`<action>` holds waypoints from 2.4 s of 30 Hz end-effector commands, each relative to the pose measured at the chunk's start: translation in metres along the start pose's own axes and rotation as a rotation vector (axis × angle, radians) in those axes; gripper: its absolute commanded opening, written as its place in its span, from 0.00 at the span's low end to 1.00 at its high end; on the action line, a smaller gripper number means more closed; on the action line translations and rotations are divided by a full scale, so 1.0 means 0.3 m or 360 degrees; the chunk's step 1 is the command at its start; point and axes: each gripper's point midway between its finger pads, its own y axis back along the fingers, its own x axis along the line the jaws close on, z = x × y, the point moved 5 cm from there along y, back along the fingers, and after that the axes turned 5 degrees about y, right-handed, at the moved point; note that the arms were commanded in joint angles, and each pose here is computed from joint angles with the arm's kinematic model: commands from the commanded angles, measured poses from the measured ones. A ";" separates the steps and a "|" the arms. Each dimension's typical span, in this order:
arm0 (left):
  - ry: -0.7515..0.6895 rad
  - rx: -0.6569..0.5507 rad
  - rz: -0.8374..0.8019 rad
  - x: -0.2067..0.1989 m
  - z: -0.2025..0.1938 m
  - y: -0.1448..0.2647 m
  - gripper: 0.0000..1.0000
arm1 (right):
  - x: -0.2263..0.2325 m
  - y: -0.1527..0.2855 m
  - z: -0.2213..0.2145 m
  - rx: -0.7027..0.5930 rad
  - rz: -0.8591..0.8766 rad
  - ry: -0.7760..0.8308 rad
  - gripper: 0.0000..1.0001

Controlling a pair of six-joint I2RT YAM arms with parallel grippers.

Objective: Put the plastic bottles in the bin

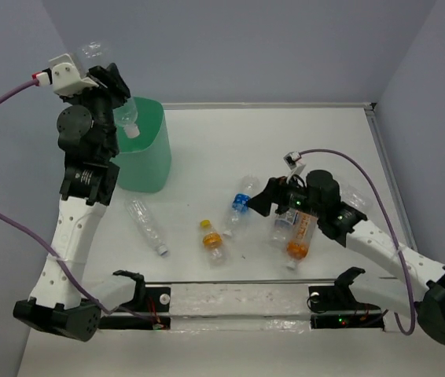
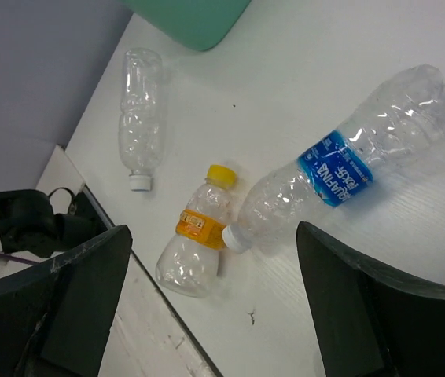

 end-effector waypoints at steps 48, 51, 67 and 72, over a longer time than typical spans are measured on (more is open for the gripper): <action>0.0320 0.0342 -0.0604 0.050 -0.171 0.412 0.99 | -0.334 -0.526 -0.097 0.0261 -0.1295 -0.0106 0.87; 0.0314 0.0415 -0.0776 0.030 -0.178 0.508 0.99 | -0.347 -0.545 -0.094 0.0251 -0.1324 -0.0093 0.84; 0.0296 0.0140 -0.0712 0.066 -0.057 0.631 0.99 | 0.174 -0.519 0.641 -0.0692 -0.0743 0.0395 0.55; 0.0376 0.0099 -0.0621 0.095 -0.090 0.625 0.99 | 0.385 -0.558 0.855 -0.0987 -0.0359 0.0434 0.55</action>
